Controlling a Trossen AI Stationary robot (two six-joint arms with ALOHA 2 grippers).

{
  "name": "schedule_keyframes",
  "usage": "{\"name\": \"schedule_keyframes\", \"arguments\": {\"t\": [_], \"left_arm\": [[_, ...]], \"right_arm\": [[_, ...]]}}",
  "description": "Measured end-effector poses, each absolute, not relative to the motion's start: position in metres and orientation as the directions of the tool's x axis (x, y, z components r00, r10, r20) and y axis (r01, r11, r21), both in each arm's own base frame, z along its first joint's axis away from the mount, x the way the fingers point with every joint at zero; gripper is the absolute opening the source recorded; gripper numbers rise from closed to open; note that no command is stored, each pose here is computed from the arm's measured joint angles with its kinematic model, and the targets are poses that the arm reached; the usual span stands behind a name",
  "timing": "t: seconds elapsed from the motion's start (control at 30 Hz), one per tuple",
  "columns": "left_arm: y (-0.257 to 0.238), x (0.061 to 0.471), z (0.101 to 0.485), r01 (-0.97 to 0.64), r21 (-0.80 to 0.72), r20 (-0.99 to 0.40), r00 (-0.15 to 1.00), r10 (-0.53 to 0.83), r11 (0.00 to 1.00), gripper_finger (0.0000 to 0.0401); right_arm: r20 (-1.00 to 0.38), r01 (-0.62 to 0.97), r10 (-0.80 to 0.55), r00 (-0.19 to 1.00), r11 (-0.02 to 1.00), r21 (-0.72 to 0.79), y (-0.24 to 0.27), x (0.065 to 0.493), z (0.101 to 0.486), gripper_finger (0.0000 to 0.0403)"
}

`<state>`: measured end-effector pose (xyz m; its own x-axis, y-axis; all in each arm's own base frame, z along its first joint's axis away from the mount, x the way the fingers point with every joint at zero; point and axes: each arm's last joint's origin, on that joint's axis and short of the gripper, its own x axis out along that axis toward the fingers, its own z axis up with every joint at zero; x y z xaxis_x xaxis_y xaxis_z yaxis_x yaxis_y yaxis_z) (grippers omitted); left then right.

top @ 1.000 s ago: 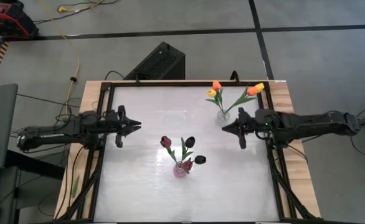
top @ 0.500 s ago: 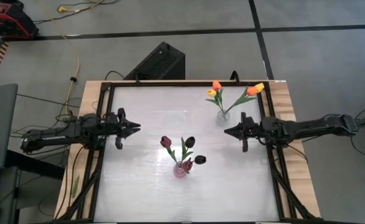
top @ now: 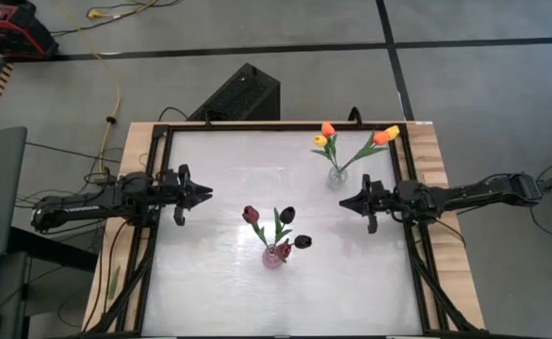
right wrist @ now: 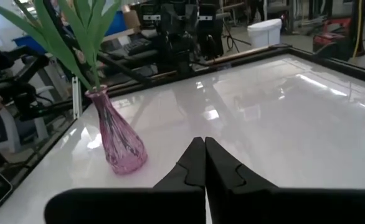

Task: Sort flowers into vase by color
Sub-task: Return to Home Position

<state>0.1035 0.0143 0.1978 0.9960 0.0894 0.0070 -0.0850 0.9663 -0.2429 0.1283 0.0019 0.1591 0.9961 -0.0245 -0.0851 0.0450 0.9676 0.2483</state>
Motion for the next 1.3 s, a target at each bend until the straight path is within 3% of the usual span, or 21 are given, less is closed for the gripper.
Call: {"name": "schedule_keyframes", "arguments": {"t": [0.3,0.63,0.9,1.3], "left_arm": [[0.011,0.107,0.184,-0.037,-0.288,0.060,0.997,0.056,0.957,0.0067],[0.011,0.108,0.174,-0.079,-0.307,0.051,0.994,0.099,0.948,0.0067],[0.015,0.107,0.160,-0.241,-0.240,-0.095,0.970,0.225,0.940,0.0067],[0.014,0.107,0.155,-0.219,-0.249,-0.140,0.972,0.189,0.943,0.0067]], "right_arm": [[-0.085,0.073,-0.061,0.995,0.987,0.146,0.001,0.128,0.159,0.0035],[-0.093,0.098,-0.081,0.992,0.976,0.197,0.000,0.128,0.158,0.0039],[-0.094,0.098,-0.081,0.992,0.976,0.197,0.000,0.128,0.158,0.0040],[-0.096,0.098,-0.081,0.992,0.975,0.197,0.000,0.128,0.157,0.0040]]}}
